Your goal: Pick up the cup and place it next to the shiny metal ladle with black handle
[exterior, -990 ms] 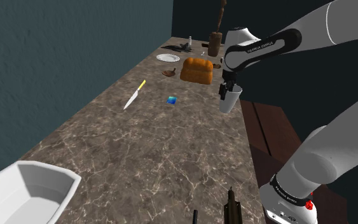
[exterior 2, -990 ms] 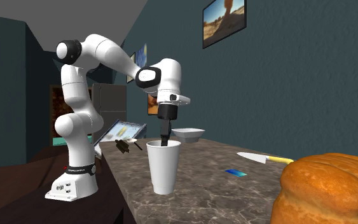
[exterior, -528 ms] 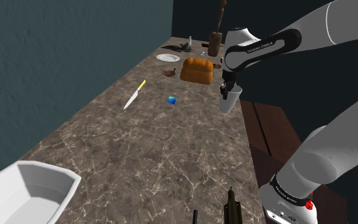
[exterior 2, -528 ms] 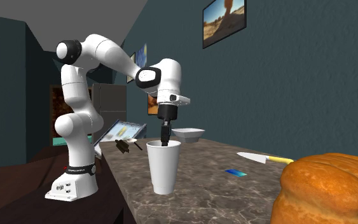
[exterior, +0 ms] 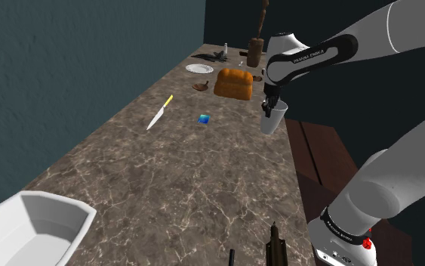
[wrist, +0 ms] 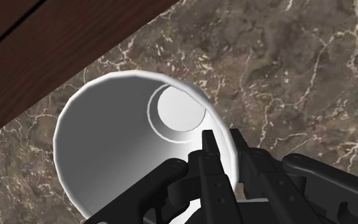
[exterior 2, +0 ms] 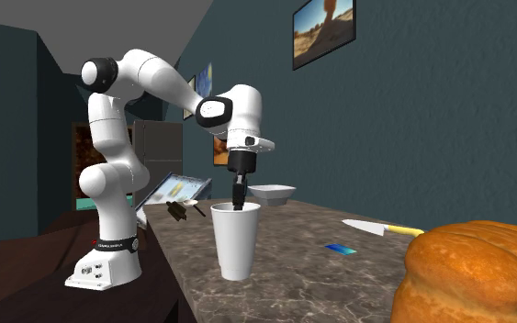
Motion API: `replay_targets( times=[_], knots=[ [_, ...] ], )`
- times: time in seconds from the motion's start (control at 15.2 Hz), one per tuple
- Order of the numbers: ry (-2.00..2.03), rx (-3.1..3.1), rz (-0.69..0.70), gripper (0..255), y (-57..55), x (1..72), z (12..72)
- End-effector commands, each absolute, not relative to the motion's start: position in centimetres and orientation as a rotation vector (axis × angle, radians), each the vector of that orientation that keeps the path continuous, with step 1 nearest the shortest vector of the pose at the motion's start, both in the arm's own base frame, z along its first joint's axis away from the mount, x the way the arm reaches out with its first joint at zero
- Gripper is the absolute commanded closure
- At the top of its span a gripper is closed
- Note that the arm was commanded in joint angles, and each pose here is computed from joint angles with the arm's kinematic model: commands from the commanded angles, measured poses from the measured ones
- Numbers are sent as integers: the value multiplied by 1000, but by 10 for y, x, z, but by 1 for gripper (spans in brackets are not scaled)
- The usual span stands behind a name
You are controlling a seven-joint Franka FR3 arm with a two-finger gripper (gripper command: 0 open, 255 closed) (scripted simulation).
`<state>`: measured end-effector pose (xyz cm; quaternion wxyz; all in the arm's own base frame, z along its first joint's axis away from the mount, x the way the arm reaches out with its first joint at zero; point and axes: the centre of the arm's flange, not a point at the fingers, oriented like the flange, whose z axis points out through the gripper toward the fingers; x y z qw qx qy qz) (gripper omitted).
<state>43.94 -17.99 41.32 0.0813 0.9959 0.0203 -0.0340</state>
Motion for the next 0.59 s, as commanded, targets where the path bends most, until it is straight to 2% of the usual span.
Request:
replay_targets(
  times=[0.0,0.53],
  knots=[
    [61,2976,-101,255,-180,439,419],
    [61,2976,-101,255,-180,439,461]
  ],
)
